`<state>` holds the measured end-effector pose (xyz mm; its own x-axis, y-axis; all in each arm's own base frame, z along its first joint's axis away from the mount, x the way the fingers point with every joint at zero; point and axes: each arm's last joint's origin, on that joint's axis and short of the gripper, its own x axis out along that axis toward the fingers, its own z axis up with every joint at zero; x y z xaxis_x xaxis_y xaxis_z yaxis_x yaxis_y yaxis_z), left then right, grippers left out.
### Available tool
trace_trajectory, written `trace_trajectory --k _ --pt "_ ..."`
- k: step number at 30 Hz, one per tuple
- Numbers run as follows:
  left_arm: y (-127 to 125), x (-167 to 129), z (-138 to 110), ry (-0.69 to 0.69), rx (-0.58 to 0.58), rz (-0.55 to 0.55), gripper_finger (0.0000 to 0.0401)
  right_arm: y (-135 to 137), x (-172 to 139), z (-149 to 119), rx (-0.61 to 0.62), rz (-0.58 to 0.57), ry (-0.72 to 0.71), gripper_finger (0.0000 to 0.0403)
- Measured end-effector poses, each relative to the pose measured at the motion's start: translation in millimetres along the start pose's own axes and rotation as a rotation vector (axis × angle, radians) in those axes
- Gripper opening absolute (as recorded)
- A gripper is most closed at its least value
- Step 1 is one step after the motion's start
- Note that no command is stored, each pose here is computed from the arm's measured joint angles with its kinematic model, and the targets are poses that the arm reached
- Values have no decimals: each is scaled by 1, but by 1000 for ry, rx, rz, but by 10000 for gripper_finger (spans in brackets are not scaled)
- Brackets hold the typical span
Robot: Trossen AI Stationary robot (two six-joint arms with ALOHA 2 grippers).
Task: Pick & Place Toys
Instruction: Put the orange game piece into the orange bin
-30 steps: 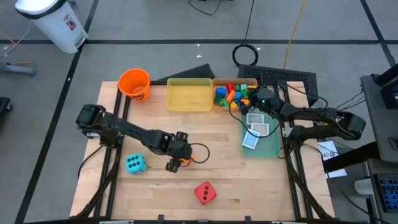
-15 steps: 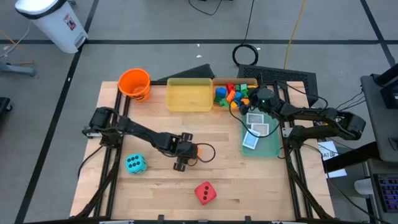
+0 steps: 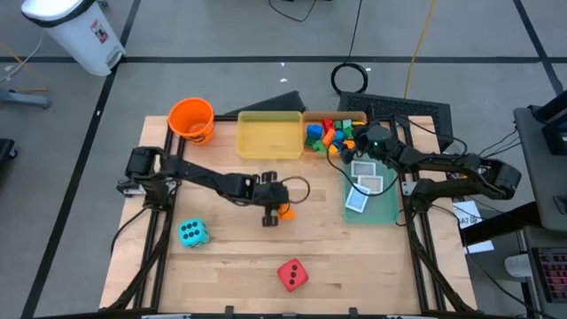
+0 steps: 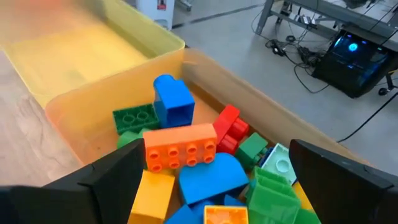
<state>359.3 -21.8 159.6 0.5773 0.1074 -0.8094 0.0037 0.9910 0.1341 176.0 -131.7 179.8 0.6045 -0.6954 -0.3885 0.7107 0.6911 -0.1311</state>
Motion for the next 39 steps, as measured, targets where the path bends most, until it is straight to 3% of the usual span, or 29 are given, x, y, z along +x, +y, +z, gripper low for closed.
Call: trace_trajectory --k 8,14,20,26,32,39 --pt "41 -13 22 -214 -36 143 3 3 -1 3 -20 95 -36 365" --pt "82 -22 42 -462 -85 315 4 3 -3 6 -11 97 -59 365" --pt "131 -28 39 -556 -189 426 7 3 -8 12 -7 102 -96 365" --pt "167 -11 27 -622 -275 372 7 3 -9 12 -2 101 -101 366" --pt "176 20 17 -681 -287 355 6 4 -9 13 13 106 -104 366" --pt "174 36 24 -690 -297 376 69 5 -9 13 10 110 -106 366"
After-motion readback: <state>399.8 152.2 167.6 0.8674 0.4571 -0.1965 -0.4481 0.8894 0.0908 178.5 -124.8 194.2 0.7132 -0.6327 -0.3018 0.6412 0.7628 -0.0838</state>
